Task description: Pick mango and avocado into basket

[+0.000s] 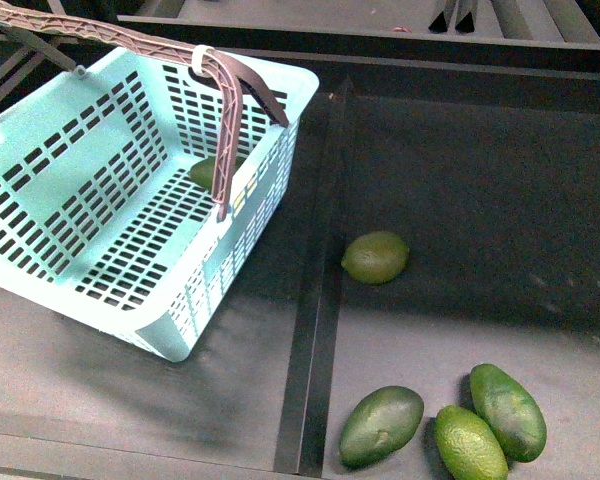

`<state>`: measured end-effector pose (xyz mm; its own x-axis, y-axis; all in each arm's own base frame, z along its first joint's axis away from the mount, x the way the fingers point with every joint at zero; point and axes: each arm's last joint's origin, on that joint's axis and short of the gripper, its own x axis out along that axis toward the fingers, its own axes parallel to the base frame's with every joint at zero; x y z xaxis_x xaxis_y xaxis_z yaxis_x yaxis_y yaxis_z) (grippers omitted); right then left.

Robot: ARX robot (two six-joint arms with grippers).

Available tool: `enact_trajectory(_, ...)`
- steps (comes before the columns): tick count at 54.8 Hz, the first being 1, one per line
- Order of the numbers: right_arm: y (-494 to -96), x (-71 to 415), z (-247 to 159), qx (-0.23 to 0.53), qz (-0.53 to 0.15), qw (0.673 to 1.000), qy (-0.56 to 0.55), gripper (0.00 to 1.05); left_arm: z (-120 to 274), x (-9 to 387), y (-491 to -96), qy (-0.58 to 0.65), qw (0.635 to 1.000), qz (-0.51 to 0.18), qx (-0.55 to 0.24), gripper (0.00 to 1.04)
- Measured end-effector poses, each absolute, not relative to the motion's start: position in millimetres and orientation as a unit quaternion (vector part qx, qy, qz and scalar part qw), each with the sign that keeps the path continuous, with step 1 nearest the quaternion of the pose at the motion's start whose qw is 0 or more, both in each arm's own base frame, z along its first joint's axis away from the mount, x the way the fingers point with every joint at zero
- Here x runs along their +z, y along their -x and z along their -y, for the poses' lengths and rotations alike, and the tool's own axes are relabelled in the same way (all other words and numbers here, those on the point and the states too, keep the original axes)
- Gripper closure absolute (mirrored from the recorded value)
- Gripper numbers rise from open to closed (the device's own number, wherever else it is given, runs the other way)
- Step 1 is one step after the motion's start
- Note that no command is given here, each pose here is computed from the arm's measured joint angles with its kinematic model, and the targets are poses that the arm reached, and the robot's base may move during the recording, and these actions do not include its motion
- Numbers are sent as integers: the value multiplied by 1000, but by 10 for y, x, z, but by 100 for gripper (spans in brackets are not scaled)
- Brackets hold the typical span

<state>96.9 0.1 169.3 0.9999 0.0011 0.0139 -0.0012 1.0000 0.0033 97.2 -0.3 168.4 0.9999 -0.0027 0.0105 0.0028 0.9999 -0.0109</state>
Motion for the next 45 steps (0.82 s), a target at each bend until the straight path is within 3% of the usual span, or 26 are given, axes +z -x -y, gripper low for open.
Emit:
enact_trajectory(14,-969,1693,-1,1,7,1000,-2,9,2,1685,-971,6,1000,5,-1,102)
enact_trajectory(39,-969,1693,-1,0,7,1000,-2,9,2,1685,-971,5,1000,5,-1,8)
enact_trajectory(45,-969,1693,-1,0,7,1000,-2,9,3,1685,-971,5,1000,5,-1,8)
